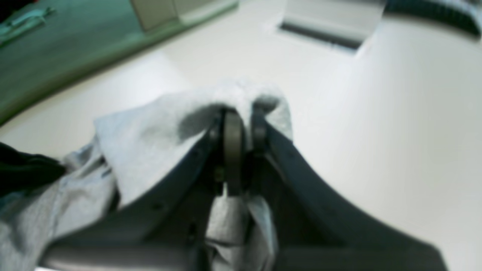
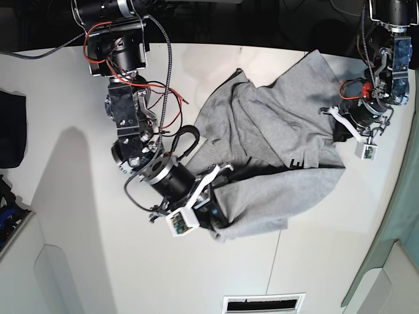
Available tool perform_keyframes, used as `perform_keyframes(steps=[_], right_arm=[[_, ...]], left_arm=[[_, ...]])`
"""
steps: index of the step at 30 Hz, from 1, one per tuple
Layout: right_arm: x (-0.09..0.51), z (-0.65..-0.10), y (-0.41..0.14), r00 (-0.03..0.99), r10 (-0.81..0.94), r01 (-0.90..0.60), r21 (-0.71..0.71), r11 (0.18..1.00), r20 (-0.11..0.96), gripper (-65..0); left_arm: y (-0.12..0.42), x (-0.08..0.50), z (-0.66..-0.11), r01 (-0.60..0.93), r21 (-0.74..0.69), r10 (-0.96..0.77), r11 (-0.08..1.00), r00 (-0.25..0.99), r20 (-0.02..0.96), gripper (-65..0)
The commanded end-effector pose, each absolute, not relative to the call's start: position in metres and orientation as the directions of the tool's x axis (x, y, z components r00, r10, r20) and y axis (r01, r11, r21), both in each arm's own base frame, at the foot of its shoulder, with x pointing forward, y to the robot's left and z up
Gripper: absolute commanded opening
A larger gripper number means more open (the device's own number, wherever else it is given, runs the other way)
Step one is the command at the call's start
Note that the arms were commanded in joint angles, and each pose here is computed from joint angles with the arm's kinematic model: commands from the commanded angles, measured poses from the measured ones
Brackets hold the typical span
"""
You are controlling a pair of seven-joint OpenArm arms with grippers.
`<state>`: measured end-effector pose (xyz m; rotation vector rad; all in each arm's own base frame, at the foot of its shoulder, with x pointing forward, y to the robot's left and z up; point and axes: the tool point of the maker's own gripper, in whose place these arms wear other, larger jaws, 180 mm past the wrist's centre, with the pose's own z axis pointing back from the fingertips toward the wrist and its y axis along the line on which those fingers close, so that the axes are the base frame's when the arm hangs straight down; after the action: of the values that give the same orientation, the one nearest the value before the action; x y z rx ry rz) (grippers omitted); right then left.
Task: Layout the t-shirt on the table in an organized manner, then fold the t-shirt properly
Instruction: 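Lift the t-shirt with both grippers and stretch it apart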
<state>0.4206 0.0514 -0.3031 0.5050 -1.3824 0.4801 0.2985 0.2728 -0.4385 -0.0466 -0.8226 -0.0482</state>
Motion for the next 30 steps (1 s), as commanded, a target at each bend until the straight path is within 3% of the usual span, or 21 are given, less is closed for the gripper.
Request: perform_keyframes(steps=[1, 10, 16, 21, 26, 30], right_arm=[[0.432, -0.264, 0.043, 0.036, -0.013, -0.587, 0.031, 0.809, 0.999, -65.0], [0.432, -0.191, -0.041, -0.031, 0.115, -0.495, -0.115, 0.861, 0.993, -65.0], [0.438, -0.169, -0.116, -0.060, 0.013, -0.363, -0.034, 0.931, 0.998, -65.0], [0.436, -0.158, -0.151, -0.087, -0.041, -0.317, 0.011, 0.948, 0.995, -65.0], [0.434, -0.163, -0.157, -0.067, -0.014, -0.315, -0.008, 0.949, 0.998, -65.0], [0.422, -0.193, -0.154, 0.028, -0.049, -0.332, 0.055, 0.942, 0.998, -65.0]], left_arm=[[0.289, 0.321, -0.412, 0.055, 0.017, -0.048, 0.998, 0.620, 0.783, -65.0], [0.373, 0.397, -0.289, -0.015, 0.270, -0.235, 0.963, 0.448, 0.863, -65.0], [0.415, 0.432, -0.187, -0.144, 0.299, -0.245, 0.943, 0.304, 0.920, -65.0], [0.420, 0.439, -0.126, -0.165, 0.307, -0.273, 0.937, 0.201, 0.941, -65.0], [0.386, 0.433, -0.106, -0.087, 0.376, -0.352, 0.922, 0.212, 0.912, -65.0], [0.357, 0.414, -0.132, 0.002, 0.424, -0.409, 0.906, 0.272, 0.871, -65.0]])
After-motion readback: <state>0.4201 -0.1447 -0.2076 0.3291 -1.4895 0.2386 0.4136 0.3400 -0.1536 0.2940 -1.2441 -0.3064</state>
